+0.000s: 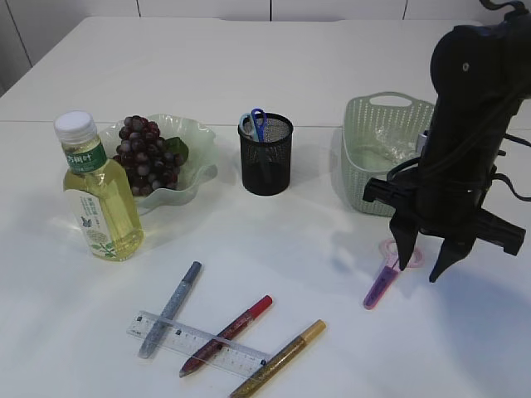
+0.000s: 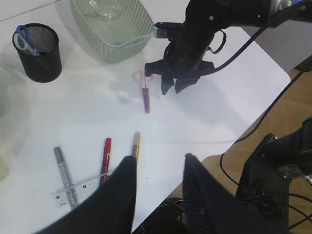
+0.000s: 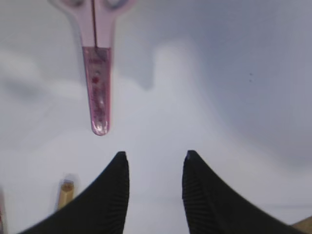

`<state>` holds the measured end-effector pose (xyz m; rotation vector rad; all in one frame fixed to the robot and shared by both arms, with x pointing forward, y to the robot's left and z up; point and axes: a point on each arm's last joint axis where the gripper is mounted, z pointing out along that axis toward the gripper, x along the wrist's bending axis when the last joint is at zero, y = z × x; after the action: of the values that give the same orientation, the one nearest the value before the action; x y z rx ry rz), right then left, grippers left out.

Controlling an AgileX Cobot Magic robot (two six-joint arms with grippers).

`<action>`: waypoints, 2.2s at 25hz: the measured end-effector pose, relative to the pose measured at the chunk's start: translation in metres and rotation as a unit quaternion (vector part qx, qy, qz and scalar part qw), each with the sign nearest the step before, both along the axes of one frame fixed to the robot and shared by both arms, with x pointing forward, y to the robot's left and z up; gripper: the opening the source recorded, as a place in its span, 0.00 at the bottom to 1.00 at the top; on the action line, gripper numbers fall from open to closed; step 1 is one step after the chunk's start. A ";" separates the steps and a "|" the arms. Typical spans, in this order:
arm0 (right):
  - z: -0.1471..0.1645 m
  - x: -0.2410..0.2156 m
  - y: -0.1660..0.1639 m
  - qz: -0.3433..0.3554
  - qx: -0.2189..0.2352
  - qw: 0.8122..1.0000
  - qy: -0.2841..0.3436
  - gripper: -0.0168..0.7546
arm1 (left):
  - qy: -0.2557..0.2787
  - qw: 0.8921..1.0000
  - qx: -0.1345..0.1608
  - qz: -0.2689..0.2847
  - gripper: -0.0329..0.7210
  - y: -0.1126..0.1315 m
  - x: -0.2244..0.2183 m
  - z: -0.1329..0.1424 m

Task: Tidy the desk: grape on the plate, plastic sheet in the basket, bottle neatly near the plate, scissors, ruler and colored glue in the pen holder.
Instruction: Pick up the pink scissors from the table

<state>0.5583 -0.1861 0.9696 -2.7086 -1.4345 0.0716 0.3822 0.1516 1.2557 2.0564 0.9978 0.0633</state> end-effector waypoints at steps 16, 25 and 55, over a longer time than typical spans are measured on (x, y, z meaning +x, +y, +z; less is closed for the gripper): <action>-0.001 0.009 -0.002 0.011 -0.014 0.999 -0.044 0.38 | -0.017 1.000 0.021 0.015 0.37 0.004 0.004 -0.001; -0.010 0.017 0.002 -0.001 0.001 0.998 -0.070 0.41 | -0.022 0.999 0.027 0.019 0.37 0.005 0.005 -0.001; -0.061 0.030 0.011 -0.024 0.019 0.999 -0.044 0.41 | -0.021 0.999 0.026 0.018 0.37 0.004 0.005 -0.001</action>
<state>0.5886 -0.1753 0.9091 -2.7467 -1.3763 -0.0776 0.3869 0.1561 1.2544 2.0751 1.0170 0.1530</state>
